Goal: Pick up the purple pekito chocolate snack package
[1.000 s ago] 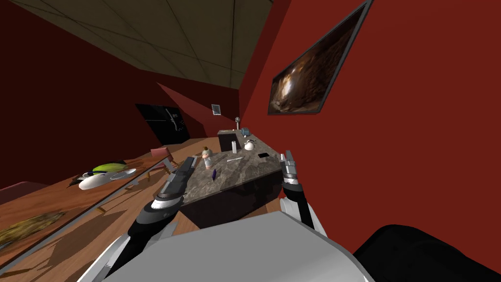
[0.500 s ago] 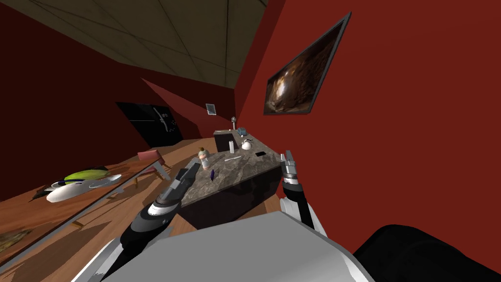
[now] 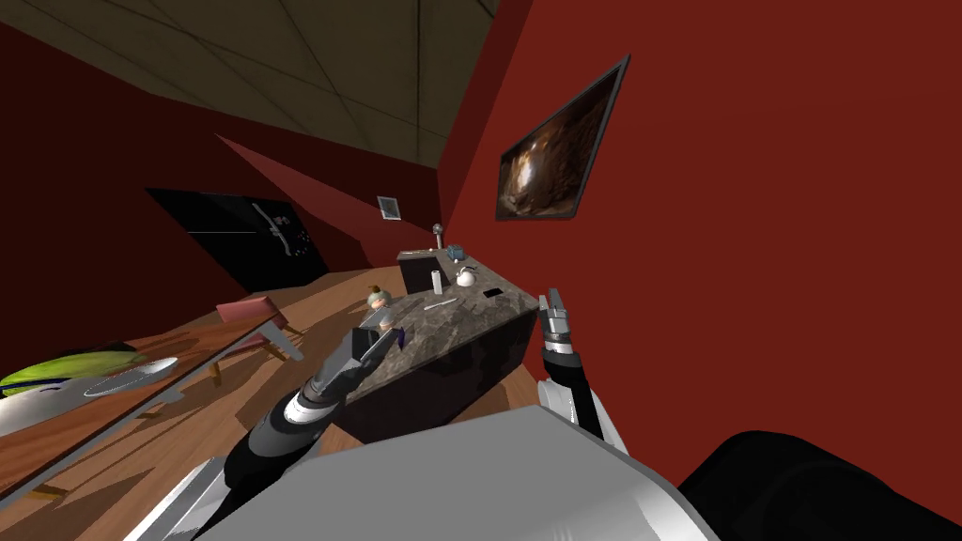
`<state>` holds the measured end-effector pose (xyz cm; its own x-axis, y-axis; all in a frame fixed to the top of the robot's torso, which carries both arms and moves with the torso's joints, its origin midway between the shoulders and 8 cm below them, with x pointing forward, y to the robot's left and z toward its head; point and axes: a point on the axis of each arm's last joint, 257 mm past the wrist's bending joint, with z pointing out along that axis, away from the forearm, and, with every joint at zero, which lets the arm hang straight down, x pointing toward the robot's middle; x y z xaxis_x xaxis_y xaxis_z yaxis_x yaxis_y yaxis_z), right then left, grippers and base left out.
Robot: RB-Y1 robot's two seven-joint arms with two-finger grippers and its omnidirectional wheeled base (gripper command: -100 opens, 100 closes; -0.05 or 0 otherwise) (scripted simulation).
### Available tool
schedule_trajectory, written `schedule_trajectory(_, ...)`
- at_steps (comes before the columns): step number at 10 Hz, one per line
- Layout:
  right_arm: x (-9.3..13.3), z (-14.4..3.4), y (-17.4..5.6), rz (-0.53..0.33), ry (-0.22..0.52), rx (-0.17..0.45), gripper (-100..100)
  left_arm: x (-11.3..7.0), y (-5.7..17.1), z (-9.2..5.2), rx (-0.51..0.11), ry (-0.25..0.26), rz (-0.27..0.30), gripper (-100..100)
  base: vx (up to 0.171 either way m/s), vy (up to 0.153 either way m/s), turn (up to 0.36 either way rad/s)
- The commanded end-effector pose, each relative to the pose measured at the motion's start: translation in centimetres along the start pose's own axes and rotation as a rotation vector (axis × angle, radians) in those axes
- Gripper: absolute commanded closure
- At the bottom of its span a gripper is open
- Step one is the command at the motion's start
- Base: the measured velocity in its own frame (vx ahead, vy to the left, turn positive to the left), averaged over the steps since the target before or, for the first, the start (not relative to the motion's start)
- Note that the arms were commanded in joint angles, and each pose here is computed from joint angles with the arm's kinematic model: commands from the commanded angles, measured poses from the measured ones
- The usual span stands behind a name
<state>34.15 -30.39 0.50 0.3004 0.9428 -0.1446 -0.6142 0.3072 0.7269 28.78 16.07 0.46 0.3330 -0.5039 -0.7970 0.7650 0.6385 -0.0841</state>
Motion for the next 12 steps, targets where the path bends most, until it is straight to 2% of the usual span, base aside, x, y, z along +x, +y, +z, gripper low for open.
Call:
schedule_trajectory(1,0.0,0.0,0.0,0.000,0.000,0.000,0,0.8,-0.7,-0.2,0.029,0.041,0.050,-100,-0.035,0.030,-0.114)
schedule_trajectory(2,0.0,0.0,0.0,0.000,0.000,0.000,0,1.3,-1.4,-0.6,0.072,0.075,0.103,-100,-0.036,0.039,-0.221)
schedule_trajectory(4,0.0,0.0,0.0,0.000,0.000,0.000,0,2.0,-1.5,-0.7,0.078,0.101,0.123,-100,-0.022,0.026,-0.056)
schedule_trajectory(5,0.0,0.0,0.0,0.000,0.000,0.000,0,2.8,-2.3,-1.3,0.124,0.142,0.179,-100,-0.019,0.015,-0.218)
schedule_trajectory(6,0.0,0.0,0.0,0.000,0.000,0.000,0,3.4,-2.3,-1.4,0.129,0.164,0.194,-100,-0.026,0.025,-0.161)
schedule_trajectory(7,0.0,0.0,0.0,0.000,0.000,0.000,0,4.1,-2.9,-2.1,0.175,0.204,0.245,-100,-0.030,0.032,-0.257)
schedule_trajectory(8,0.0,0.0,0.0,0.000,0.000,0.000,0,4.7,-2.9,-2.2,0.181,0.226,0.261,-100,-0.032,0.038,-0.134)
schedule_trajectory(9,0.0,0.0,0.0,0.000,0.000,0.000,0,5.3,-3.4,-3.0,0.226,0.262,0.305,-100,-0.034,0.041,-0.234)
schedule_trajectory(11,0.0,0.0,0.0,0.000,0.000,0.000,0,6.3,-3.4,-3.3,0.236,0.300,0.330,-100,-0.019,0.022,-0.065)
schedule_trajectory(12,0.0,0.0,0.0,0.000,0.000,0.000,0,7.1,-3.7,-4.3,0.282,0.341,0.374,-100,-0.014,0.012,-0.268)
